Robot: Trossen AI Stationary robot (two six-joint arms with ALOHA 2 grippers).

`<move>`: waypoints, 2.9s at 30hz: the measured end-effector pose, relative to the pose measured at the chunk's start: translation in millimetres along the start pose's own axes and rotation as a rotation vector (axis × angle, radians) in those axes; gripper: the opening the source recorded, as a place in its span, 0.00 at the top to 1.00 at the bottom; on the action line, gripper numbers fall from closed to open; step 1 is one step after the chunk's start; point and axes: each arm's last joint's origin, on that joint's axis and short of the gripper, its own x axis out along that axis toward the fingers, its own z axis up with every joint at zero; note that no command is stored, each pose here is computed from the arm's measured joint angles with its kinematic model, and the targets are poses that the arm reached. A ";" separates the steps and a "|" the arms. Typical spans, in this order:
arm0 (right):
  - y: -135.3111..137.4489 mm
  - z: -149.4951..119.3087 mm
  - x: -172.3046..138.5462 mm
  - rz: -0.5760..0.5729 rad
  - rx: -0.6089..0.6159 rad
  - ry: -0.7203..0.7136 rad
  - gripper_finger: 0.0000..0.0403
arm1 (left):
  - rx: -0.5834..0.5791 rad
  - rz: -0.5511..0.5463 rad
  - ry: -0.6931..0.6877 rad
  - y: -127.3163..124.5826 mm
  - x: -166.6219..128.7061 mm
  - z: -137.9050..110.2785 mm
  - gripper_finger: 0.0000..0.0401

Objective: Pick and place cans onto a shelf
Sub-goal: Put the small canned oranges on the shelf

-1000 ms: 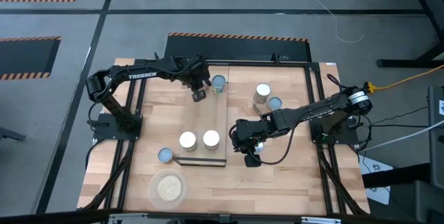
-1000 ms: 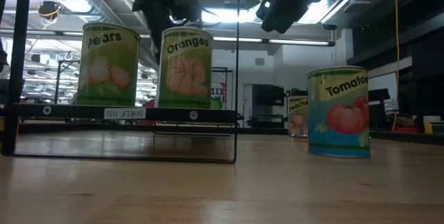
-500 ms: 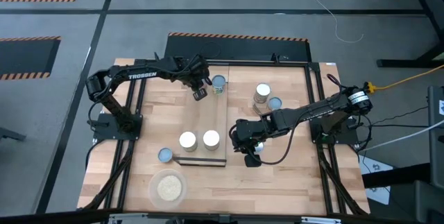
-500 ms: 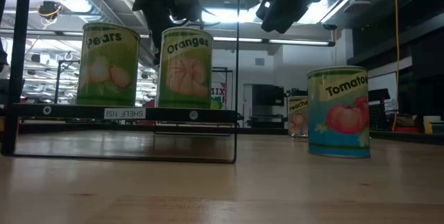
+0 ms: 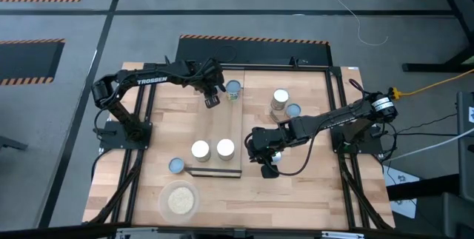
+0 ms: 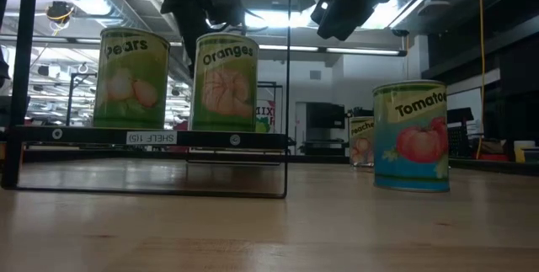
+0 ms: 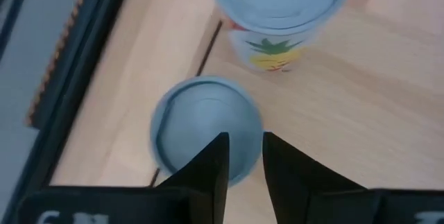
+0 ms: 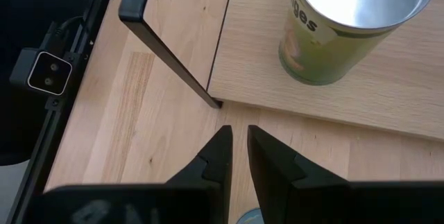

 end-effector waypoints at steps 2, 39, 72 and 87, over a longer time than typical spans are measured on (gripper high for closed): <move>-0.1 0.0 0.0 0.000 0.000 0.000 0.87 | -0.001 -0.040 -0.008 -1.1 0.0 0.4 0.80; -0.1 -0.2 -0.1 0.000 0.000 0.002 0.87 | -0.016 0.007 -0.047 -8.2 22.5 9.9 0.79; 0.0 -0.3 -0.1 0.000 0.001 0.003 0.87 | 0.222 -0.048 0.099 -10.4 22.2 -4.1 0.99; -0.2 -0.4 -0.1 -0.001 -0.030 0.004 0.87 | 0.461 -0.247 0.023 -7.0 -16.2 -13.5 1.00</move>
